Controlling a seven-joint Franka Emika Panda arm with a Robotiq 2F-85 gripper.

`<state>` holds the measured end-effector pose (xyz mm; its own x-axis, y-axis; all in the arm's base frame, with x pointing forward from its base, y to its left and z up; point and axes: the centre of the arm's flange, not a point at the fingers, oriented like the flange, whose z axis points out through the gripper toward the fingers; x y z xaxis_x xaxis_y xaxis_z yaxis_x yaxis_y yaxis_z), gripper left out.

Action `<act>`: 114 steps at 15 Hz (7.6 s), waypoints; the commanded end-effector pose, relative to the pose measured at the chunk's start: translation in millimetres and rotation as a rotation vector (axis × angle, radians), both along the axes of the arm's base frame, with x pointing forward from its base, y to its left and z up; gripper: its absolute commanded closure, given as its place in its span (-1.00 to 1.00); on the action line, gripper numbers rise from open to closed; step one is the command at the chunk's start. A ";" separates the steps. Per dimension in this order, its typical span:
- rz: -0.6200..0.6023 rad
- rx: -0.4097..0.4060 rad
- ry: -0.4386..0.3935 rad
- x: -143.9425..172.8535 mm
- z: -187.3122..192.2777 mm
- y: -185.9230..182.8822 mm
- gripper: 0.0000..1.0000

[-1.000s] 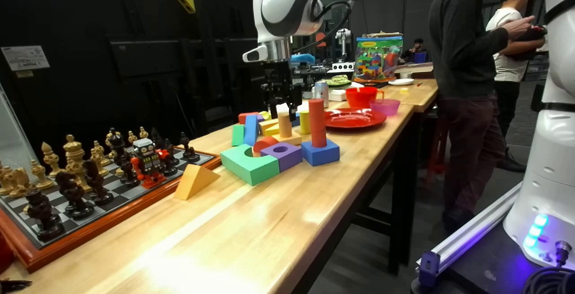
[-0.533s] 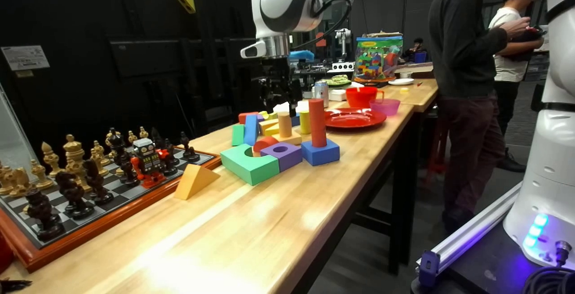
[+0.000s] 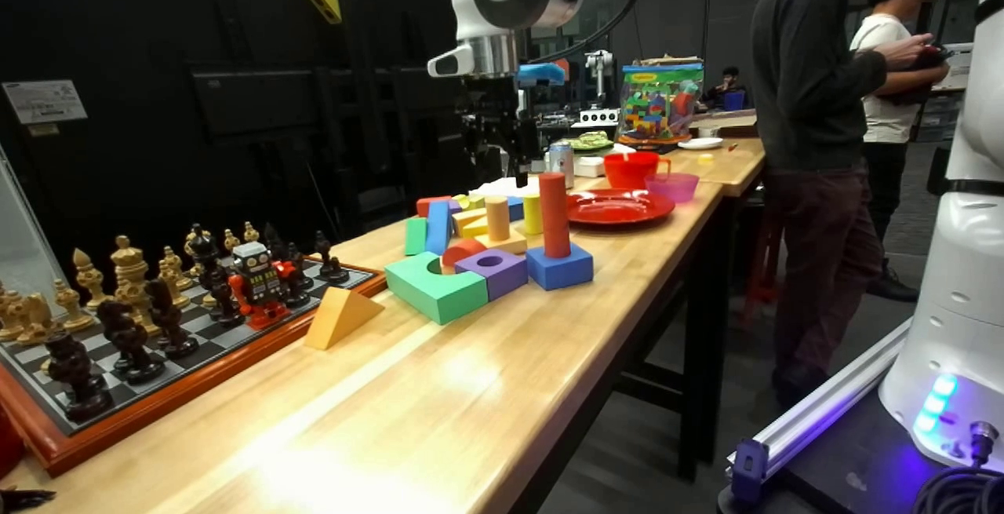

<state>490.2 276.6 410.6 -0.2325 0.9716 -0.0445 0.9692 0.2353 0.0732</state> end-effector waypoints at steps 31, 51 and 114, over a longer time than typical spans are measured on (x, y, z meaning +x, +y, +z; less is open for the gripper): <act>-0.587 0.193 -0.266 -16.9 35.8 -135.8 -1.00; -0.504 0.369 -0.084 45.5 26.9 -135.2 -1.00; -0.404 0.229 -0.068 28.9 -58.9 -124.5 0.69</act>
